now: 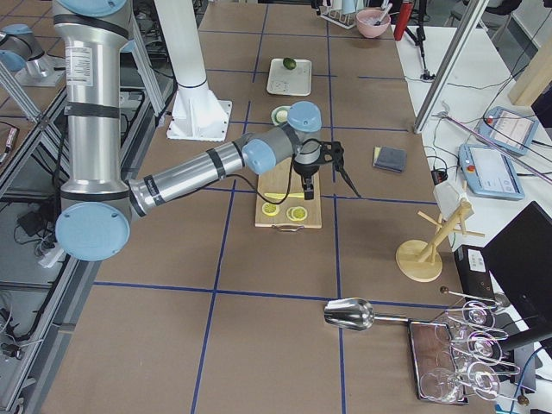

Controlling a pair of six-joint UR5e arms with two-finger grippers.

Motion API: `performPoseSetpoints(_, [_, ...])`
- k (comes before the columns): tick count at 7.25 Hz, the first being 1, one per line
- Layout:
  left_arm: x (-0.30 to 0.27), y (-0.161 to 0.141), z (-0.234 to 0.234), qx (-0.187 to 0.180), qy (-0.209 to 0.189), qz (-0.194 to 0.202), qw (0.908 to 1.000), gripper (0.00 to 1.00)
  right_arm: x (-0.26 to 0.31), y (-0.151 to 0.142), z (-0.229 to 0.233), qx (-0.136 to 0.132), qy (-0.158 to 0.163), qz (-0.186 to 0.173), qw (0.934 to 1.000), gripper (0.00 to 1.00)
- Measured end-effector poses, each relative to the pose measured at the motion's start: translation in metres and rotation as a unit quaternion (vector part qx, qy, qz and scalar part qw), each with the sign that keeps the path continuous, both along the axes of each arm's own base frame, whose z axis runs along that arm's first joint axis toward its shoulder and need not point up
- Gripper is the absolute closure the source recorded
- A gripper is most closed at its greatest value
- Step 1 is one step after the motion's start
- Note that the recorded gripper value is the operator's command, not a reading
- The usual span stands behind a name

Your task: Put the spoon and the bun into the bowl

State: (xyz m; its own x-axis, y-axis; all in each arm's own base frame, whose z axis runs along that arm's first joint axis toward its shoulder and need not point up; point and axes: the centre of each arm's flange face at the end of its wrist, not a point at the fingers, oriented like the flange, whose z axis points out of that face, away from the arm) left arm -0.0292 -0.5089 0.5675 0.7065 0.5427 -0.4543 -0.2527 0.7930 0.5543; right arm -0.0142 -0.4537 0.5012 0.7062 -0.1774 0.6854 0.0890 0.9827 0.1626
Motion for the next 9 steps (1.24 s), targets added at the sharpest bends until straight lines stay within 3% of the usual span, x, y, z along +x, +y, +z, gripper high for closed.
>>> performPoseSetpoints(2, [-0.020,0.029,0.038,-0.106,0.096,0.014,0.9896,0.00,0.023,0.005,0.022,-0.023,-0.018,-0.039,0.9988,0.00])
performPoseSetpoints(3, [-0.023,0.043,0.043,-0.133,0.109,0.003,0.9850,0.00,0.028,0.006,0.037,-0.038,-0.029,-0.042,0.9980,0.00])
performPoseSetpoints(5, [-0.029,0.040,0.030,-0.156,0.078,-0.044,0.9836,0.00,0.039,0.012,0.073,-0.061,-0.040,-0.041,0.9965,0.00])
performPoseSetpoints(9, [-0.031,0.027,0.033,-0.183,0.055,-0.077,0.9786,0.00,0.041,0.015,0.094,-0.058,-0.039,-0.056,0.9960,0.00])
